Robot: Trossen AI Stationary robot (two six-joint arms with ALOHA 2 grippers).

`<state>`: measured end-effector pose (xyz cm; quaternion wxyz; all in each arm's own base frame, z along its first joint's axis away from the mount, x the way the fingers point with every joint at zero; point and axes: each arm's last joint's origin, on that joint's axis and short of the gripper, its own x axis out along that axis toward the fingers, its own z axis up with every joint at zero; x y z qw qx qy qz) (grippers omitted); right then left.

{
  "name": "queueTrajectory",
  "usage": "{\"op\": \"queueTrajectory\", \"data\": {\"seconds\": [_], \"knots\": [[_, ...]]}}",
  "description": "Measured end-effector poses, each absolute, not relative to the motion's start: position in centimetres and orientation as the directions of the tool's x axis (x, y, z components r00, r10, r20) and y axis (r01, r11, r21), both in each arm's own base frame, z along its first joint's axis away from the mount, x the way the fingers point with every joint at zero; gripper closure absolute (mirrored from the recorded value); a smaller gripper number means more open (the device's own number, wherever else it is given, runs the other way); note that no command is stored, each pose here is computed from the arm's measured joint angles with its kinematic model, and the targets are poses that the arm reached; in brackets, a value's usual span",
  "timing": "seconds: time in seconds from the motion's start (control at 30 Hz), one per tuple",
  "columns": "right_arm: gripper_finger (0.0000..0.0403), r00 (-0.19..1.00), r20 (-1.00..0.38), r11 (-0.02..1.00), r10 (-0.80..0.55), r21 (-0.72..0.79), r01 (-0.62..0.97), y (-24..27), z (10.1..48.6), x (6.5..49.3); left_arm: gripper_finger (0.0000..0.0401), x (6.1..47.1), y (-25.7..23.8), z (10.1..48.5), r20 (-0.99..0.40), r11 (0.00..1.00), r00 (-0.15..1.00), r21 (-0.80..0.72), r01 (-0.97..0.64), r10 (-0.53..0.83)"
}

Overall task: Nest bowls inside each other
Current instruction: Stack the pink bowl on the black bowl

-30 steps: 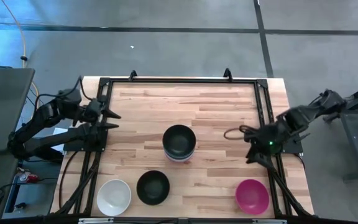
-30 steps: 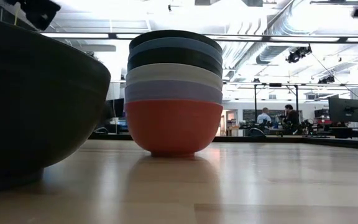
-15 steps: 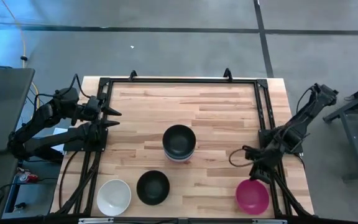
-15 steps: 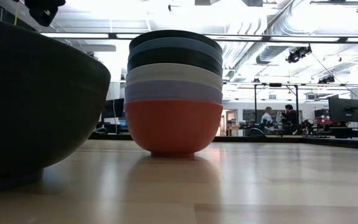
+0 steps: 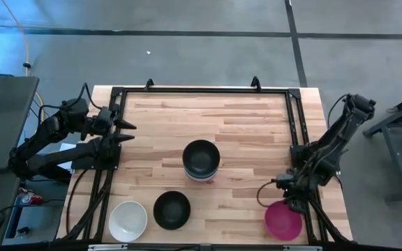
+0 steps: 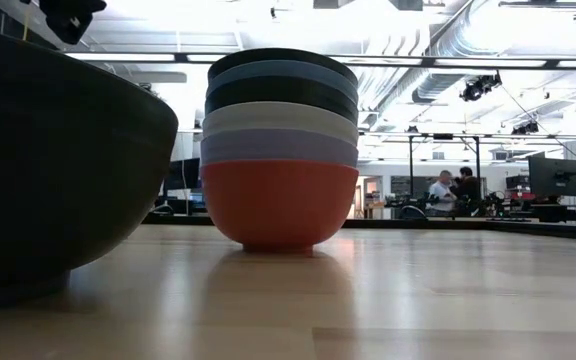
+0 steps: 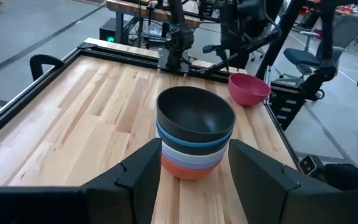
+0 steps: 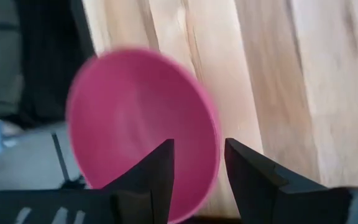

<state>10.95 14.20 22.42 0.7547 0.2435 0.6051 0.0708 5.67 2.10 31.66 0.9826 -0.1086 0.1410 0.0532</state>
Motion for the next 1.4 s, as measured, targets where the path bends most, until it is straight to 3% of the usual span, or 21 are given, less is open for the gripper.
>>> {"op": "queueTrajectory", "data": {"seconds": [0.2, 0.6, 1.4], "knots": [[0.027, 0.149, -0.915, 0.899, 0.375, 0.398, 0.181, 15.4, 20.9, 11.1, 0.0227, 5.7, 2.2, 31.6, -0.294, 0.968, 0.949, -0.185, -0.171, 0.112], [0.027, 0.211, -0.933, 0.921, 0.292, 0.334, 0.202, 15.5, 20.3, 11.5, 0.0227, 5.7, 2.2, 31.8, -0.283, 0.969, 0.952, -0.179, -0.171, 0.116], [0.027, 0.217, -0.927, 0.907, 0.305, 0.353, 0.231, 15.6, 20.4, 11.6, 0.0227, 5.7, 2.2, 31.7, -0.284, 0.969, 0.952, -0.179, -0.17, 0.115]]}}
